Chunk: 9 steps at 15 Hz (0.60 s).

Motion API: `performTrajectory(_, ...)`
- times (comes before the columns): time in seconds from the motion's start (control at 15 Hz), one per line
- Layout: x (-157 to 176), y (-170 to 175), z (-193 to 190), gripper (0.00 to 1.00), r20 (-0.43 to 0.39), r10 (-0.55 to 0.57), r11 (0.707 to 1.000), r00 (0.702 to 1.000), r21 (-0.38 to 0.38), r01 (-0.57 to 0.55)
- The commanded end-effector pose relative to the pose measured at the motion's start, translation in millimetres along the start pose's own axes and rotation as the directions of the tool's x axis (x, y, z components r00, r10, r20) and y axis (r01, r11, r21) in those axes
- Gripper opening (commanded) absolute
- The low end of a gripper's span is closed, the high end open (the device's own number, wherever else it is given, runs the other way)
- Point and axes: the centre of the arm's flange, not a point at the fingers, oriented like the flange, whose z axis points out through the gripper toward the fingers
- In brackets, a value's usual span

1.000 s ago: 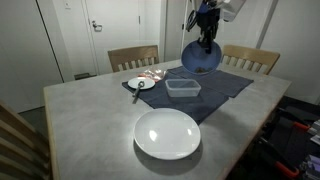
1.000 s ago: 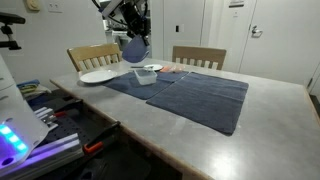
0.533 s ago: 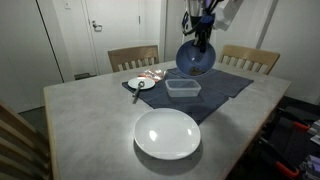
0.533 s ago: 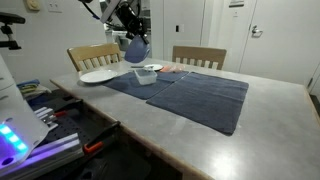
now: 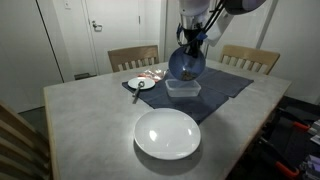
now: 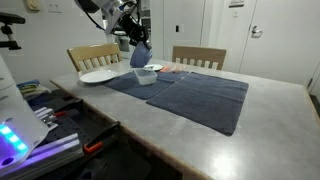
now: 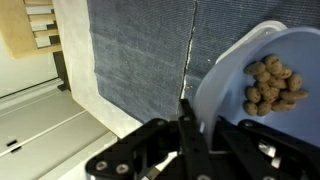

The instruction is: Pour the things in the bowl in the lunch box

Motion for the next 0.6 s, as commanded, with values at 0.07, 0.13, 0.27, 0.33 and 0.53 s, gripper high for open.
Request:
performTrajectory(0.07,16,-7,14,0.02,-0.121,0.067,0.998,0.990,0.004,-0.068)
performTrajectory(0.13,19,-7,18,0.02,-0.144,0.082,0.997,0.986,-0.003,-0.083)
performTrajectory(0.27,24,-2,23,0.02,-0.177,0.106,0.994,0.978,-0.014,-0.111)
performTrajectory(0.33,25,0,26,0.02,-0.189,0.117,0.992,0.975,-0.023,-0.123)
performTrajectory(0.53,20,12,33,0.02,-0.237,0.151,0.986,0.960,-0.032,-0.163)
